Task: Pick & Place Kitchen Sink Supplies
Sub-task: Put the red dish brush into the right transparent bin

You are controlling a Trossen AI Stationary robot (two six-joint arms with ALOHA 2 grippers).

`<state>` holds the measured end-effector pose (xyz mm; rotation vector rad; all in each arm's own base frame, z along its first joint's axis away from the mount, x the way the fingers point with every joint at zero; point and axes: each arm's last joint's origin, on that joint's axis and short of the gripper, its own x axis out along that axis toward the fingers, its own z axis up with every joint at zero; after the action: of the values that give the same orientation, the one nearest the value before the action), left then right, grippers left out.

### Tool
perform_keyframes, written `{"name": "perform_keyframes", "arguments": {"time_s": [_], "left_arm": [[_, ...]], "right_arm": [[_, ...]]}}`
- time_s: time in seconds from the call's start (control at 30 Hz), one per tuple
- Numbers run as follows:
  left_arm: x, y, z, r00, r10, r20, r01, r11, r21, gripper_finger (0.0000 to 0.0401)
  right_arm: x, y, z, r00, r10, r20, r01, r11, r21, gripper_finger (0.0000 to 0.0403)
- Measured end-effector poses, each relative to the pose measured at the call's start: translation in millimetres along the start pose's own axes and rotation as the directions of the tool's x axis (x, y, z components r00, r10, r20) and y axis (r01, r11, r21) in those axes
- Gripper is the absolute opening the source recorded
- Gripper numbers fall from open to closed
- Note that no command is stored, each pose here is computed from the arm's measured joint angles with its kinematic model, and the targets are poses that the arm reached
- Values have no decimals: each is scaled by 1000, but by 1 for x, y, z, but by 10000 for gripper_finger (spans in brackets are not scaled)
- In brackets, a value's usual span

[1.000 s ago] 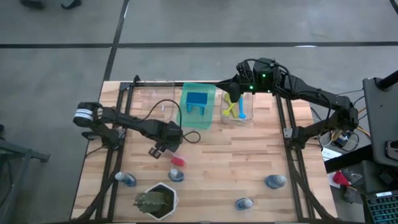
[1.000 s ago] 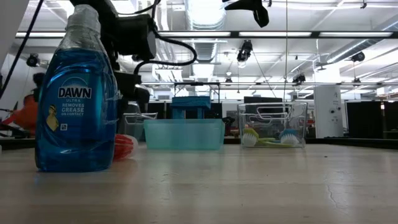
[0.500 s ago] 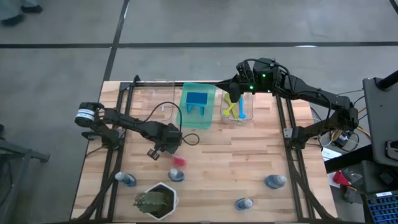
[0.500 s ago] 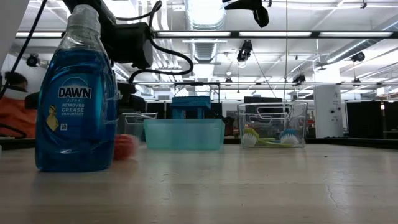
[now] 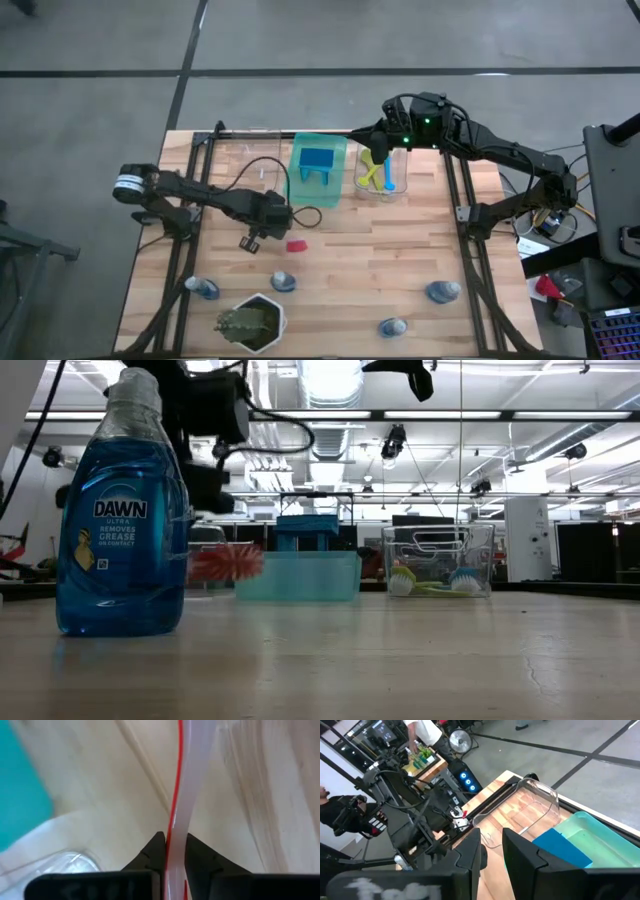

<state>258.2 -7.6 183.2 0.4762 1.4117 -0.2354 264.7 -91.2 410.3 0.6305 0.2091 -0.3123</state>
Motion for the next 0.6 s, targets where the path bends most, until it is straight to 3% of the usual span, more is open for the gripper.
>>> {"name": "perform_keyframes", "arguments": {"time_s": [0.17, 0.33, 0.6], "left_arm": [[-24, 4, -5, 997, 44, 60, -39, 996, -76, 36], [-61, 7, -9, 985, 87, 151, -64, 986, -156, 41], [-126, 11, -16, 916, 130, 379, -13, 955, -297, 39]], "right_arm": [[0, 1, 0, 1000, 21, -9, -21, 1000, -1, 75], [-1, 7, 2, 986, 161, -45, -161, 987, -9, 85], [-2, 20, 6, 954, 299, -7, -299, 954, 1, 133]]}}
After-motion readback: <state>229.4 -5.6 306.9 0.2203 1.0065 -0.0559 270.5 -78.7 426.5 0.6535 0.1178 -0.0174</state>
